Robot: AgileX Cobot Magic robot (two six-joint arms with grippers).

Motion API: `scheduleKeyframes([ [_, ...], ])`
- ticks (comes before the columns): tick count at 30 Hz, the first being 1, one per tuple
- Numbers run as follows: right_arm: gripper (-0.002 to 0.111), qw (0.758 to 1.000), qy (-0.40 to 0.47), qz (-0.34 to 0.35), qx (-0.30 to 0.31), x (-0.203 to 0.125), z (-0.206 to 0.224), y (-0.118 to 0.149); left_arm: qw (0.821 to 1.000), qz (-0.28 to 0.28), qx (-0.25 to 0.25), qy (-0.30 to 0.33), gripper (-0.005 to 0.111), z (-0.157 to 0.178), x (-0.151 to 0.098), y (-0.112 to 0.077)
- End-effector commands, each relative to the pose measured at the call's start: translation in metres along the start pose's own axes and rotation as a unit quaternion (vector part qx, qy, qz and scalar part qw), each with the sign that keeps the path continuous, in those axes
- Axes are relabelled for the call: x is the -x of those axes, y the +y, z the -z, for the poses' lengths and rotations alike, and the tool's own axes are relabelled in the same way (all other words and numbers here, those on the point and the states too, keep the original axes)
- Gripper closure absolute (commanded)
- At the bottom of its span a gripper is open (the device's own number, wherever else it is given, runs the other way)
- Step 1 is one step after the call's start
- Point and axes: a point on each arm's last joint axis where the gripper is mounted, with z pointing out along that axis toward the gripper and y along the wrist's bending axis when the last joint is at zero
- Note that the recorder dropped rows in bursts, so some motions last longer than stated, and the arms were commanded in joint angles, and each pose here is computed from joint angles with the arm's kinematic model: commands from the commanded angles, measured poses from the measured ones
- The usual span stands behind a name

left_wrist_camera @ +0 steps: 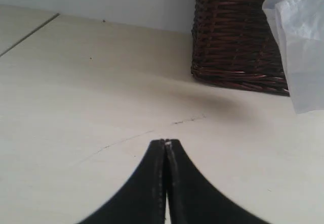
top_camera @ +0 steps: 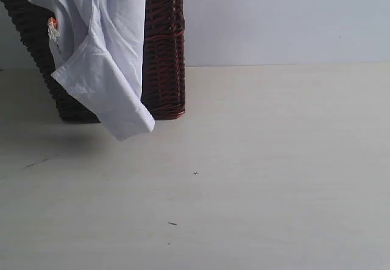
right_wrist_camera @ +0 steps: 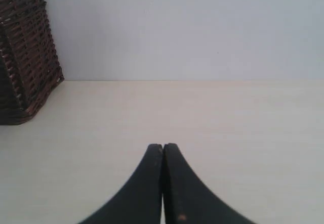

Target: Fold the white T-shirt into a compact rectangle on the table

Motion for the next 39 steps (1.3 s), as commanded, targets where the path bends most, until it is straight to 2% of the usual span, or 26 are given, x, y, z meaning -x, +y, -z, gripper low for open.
scheduleKeyframes([
  [1,0.108,1.0,-0.001,0.026,-0.005,-0.001,0.0,-0.001,1.0,0.001,-0.008,-0.005,0.107,0.001,0.001,-0.001],
  [7,0.108,0.999,-0.001,0.031,-0.007,-0.001,0.0,-0.001,1.0,-0.002,-0.007,-0.005,0.107,0.001,0.001,-0.001],
  [11,0.108,1.0,-0.001,0.029,-0.006,-0.001,0.0,-0.001,0.999,-0.038,0.0,-0.011,0.107,0.001,0.002,0.0],
  [13,0.108,0.999,-0.02,0.028,-0.005,0.003,0.0,-0.001,0.999,-0.033,-0.005,-0.033,0.107,0.001,0.006,-0.001],
  [16,0.108,0.997,-0.075,-0.022,0.006,0.013,0.001,0.001,0.994,-0.027,-0.015,-0.102,0.107,0.002,0.019,-0.003],
  [20,0.108,0.983,-0.179,-0.046,0.01,0.031,0.006,0.0,0.974,-0.026,-0.029,-0.221,0.107,0.01,0.04,-0.006],
  [25,0.108,0.954,-0.272,-0.12,0.023,0.047,0.014,-0.002,0.952,-0.024,-0.039,-0.302,0.107,0.017,0.053,-0.008],
  [29,0.108,0.925,-0.331,-0.181,0.044,0.056,0.02,-0.003,0.918,0.043,-0.077,-0.386,0.107,0.029,0.066,-0.01],
  [35,0.108,0.893,-0.367,-0.251,0.072,0.062,0.025,-0.005,0.869,0.156,-0.151,-0.445,0.107,0.041,0.075,-0.011],
  [37,0.108,0.887,-0.368,-0.267,0.079,0.062,0.026,-0.005,0.865,0.161,-0.155,-0.449,0.107,0.042,0.077,-0.011],
  [39,0.108,0.884,-0.382,-0.254,0.084,0.069,0.03,-0.004,0.859,0.162,-0.16,-0.458,0.107,0.048,0.086,-0.013],
])
